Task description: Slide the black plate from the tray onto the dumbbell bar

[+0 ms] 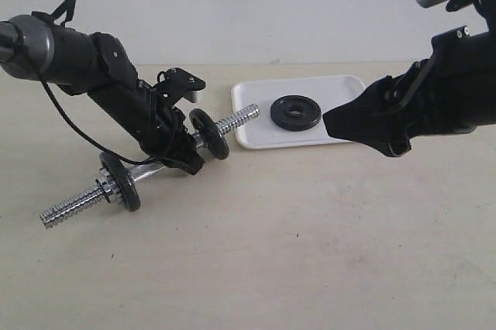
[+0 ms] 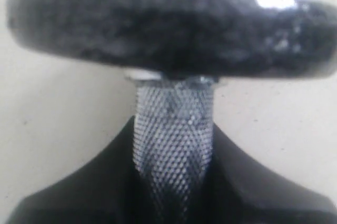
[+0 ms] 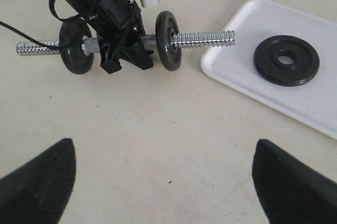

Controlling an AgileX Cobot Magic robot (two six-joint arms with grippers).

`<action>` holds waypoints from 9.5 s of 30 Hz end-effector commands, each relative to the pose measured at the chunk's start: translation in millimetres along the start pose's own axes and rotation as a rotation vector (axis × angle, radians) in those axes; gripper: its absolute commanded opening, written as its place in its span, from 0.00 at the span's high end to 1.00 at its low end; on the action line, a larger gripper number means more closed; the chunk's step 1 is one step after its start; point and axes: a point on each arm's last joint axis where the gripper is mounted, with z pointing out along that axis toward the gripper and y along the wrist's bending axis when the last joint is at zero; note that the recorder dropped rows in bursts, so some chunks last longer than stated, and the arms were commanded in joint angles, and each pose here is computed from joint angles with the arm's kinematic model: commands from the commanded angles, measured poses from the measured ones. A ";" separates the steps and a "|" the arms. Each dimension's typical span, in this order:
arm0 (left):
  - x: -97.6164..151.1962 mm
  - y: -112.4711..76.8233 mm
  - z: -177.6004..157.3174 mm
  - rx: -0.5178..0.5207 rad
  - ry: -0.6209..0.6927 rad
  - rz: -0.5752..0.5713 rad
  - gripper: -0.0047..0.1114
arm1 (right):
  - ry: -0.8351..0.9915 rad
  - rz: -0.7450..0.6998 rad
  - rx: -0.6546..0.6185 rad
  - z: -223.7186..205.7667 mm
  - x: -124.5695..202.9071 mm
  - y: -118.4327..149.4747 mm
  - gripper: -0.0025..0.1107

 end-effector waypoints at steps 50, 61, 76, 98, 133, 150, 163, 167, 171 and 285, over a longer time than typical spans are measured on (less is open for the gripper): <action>-9.6 -15.0 -95.5 0.178 -0.135 0.122 0.92 | 0.047 0.088 0.249 57.2 3.8 -52.1 0.25; -10.8 -14.5 -118.6 0.076 -0.132 0.146 0.92 | 0.164 0.077 0.209 108.4 -23.5 -81.4 0.25; -10.6 -14.9 -122.4 0.067 -0.128 0.116 0.92 | 0.181 0.137 0.264 166.1 -32.8 -117.3 0.25; -8.3 -14.8 -122.1 0.068 -0.102 0.104 0.92 | 0.351 0.073 0.338 205.3 -69.9 -130.7 0.25; -9.5 -13.8 -122.2 0.058 -0.114 0.076 0.92 | 0.489 0.199 0.326 271.7 -47.6 -156.6 0.25; -9.6 -13.7 -122.2 0.058 -0.114 0.059 0.92 | 0.374 0.225 0.318 279.6 -53.5 -158.0 0.25; -9.6 -13.7 -122.2 0.058 -0.114 0.060 0.92 | 0.388 0.247 0.326 300.2 -42.0 -166.0 0.25; -9.7 -13.6 -122.2 0.057 -0.115 0.059 0.92 | 0.451 0.266 0.318 302.6 -32.3 -165.2 0.25; -9.7 -13.6 -122.2 0.057 -0.115 0.059 0.92 | 0.509 0.287 0.309 303.3 -24.7 -163.9 0.25; -7.2 -16.9 -122.2 0.094 -0.089 0.060 0.92 | 0.561 0.485 0.384 337.9 -5.9 -111.5 0.05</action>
